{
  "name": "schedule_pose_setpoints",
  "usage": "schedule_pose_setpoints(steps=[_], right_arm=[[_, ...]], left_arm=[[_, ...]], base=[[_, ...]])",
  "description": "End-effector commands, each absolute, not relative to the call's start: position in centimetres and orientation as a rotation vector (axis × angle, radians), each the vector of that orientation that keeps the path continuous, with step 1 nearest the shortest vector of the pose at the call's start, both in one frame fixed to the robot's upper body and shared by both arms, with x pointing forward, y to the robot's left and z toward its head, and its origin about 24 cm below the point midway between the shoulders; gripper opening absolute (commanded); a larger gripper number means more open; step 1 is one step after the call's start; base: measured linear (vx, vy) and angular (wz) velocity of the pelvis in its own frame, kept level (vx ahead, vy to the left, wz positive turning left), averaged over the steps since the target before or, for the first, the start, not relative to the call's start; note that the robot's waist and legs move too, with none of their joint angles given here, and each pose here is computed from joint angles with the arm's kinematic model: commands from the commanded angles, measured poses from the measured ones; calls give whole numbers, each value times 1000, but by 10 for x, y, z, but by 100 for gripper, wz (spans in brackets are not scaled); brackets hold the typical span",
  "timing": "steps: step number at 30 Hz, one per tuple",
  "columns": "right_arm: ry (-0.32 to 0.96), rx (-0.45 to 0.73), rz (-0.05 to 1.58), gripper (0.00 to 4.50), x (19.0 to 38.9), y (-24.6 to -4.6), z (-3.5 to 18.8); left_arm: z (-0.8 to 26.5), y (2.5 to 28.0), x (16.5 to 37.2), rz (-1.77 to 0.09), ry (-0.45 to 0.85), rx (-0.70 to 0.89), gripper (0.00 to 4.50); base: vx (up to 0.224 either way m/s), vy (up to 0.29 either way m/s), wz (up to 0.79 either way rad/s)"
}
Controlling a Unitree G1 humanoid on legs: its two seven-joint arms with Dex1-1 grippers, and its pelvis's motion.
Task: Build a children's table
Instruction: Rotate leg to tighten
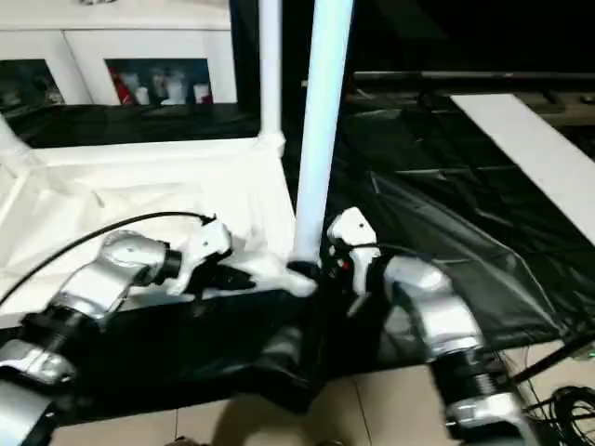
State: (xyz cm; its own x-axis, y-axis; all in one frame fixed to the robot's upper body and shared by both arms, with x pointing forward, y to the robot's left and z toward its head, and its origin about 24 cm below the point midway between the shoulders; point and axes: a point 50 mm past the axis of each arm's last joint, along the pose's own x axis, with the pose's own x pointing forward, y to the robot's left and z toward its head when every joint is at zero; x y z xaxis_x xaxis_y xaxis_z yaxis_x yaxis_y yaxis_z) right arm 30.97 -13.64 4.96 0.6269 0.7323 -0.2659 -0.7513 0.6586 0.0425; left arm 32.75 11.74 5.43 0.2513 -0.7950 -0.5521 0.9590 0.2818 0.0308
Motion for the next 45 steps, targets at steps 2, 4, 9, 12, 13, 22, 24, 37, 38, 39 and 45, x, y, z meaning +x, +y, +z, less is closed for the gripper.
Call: schedule_pose_setpoints(steps=[2,4,9,12,13,22,24,37,38,39,45], right_arm=[[404,-21,654,200,308,-123,20],[409,-11,598,200,312,-118,19],[453,55,339,199,328,-96,15],[438,54,257,199,336,-85,19],[430,60,254,199,337,-82,21],[278,153,411,268,340,-76,43],[241,142,431,286,341,-82,50],[276,-252,972,310,307,-152,59],[281,-259,980,310,306,-155,60],[282,-262,981,310,306,-156,60],[313,-277,1121,310,298,-155,65]], left_arm=[[51,97,338,-1106,501,372,0],[50,92,340,-1073,506,355,0],[49,71,351,-925,524,308,0],[48,64,355,-876,522,340,0],[48,64,356,-870,520,358,0],[51,74,357,-919,481,429,0],[53,77,356,-953,459,437,0],[64,115,323,-1411,387,461,0],[64,117,321,-1429,391,456,0],[64,117,321,-1435,393,452,0],[68,126,310,-1541,445,411,0]], base=[[0,0,0],[0,0,0],[0,0,0],[0,0,0],[0,0,0],[0,0,0],[0,0,0],[36,-20,3],[73,-18,2],[67,-7,3],[0,0,0]])
